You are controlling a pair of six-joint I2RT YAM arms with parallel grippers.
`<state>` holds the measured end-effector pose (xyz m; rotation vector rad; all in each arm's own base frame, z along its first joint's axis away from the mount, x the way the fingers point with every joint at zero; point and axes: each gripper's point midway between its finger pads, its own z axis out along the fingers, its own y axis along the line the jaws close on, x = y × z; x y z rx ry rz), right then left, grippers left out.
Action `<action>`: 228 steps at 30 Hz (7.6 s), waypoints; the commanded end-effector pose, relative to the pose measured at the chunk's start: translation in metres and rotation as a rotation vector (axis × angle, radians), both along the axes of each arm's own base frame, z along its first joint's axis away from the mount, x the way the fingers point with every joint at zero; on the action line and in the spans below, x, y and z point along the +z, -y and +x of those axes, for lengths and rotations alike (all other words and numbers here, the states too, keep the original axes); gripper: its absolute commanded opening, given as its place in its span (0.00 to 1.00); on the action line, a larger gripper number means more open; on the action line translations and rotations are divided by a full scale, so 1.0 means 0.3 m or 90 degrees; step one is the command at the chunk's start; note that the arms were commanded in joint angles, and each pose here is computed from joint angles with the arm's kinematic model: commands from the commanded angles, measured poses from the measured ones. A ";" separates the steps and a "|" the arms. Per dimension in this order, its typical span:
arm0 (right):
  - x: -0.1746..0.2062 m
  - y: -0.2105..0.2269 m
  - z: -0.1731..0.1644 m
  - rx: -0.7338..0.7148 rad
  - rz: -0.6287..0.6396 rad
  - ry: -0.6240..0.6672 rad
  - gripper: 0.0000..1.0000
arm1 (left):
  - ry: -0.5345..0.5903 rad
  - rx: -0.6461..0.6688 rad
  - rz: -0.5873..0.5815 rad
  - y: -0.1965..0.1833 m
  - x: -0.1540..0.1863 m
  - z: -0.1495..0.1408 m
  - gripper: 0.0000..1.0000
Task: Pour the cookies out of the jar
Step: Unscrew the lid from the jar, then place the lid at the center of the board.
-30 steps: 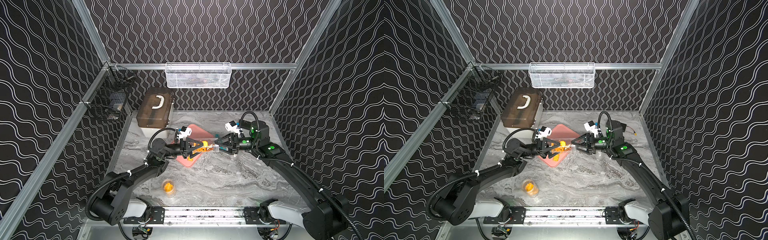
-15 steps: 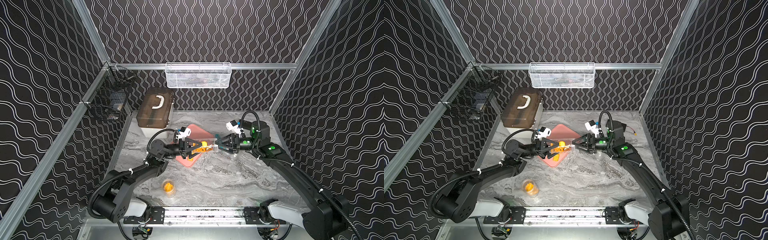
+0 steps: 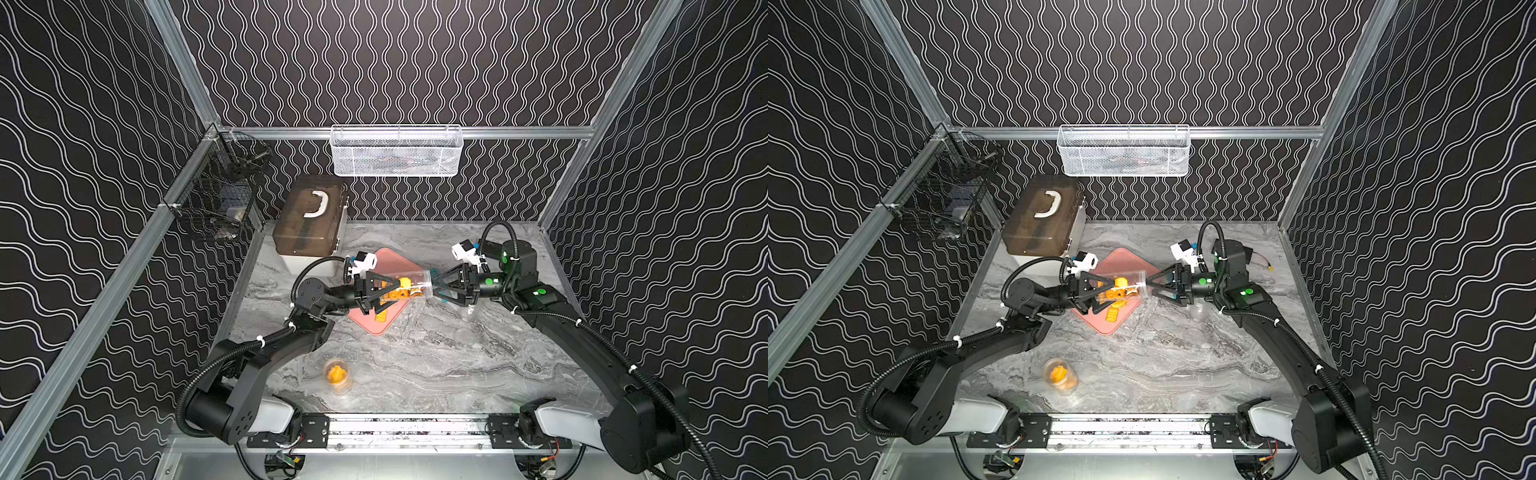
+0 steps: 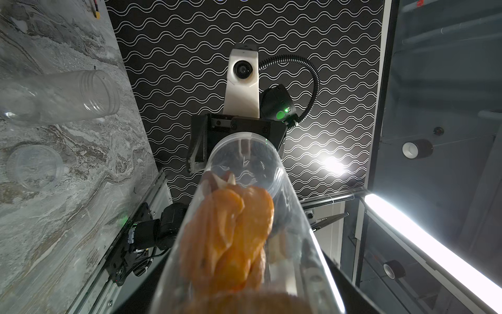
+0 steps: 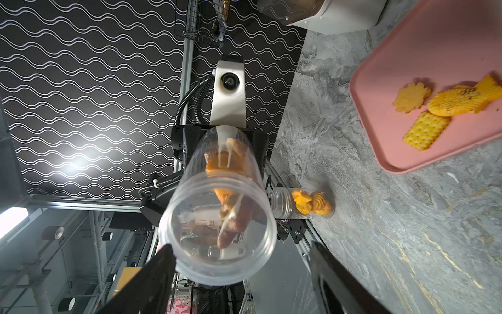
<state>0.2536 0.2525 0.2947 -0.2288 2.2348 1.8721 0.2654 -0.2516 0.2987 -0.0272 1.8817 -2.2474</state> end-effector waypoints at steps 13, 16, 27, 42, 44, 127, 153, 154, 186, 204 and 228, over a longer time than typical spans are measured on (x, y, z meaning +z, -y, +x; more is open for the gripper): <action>0.091 -0.027 -0.014 0.021 0.027 0.025 0.81 | 0.027 -0.006 -0.019 -0.001 0.042 -0.004 0.53; 0.090 -0.032 -0.017 0.024 0.025 0.025 0.78 | 0.024 -0.007 -0.019 0.000 0.036 -0.002 0.53; 0.072 -0.072 -0.038 0.047 0.014 0.018 0.75 | 0.026 -0.011 -0.022 -0.001 0.034 -0.010 0.53; 0.074 -0.066 -0.025 0.028 -0.002 0.030 0.73 | 0.028 -0.022 -0.012 -0.001 0.034 -0.025 0.53; 0.072 -0.065 -0.024 0.025 -0.003 0.028 0.76 | 0.028 -0.023 -0.008 0.000 0.030 -0.028 0.53; -0.011 0.015 -0.046 -0.051 -0.063 0.479 0.63 | 0.026 -0.090 -0.021 -0.019 0.056 -0.093 0.52; -0.212 0.149 -0.033 -0.163 -0.278 0.234 0.66 | 0.025 -0.014 -0.007 -0.114 0.019 -0.023 0.51; -0.237 0.153 -0.038 -0.163 -0.292 0.210 0.66 | 0.025 -0.011 -0.005 -0.116 0.015 -0.021 0.50; -0.789 0.147 -0.163 -0.070 -0.697 0.044 0.68 | 0.024 0.014 0.045 -0.137 -0.016 -0.026 0.50; -0.834 0.159 -0.181 -0.061 -0.706 0.033 0.78 | 0.022 0.031 0.069 -0.139 -0.035 -0.013 0.50; -0.540 0.122 -0.205 -0.097 -0.549 0.125 0.78 | 0.011 0.086 0.137 -0.184 -0.210 0.082 0.50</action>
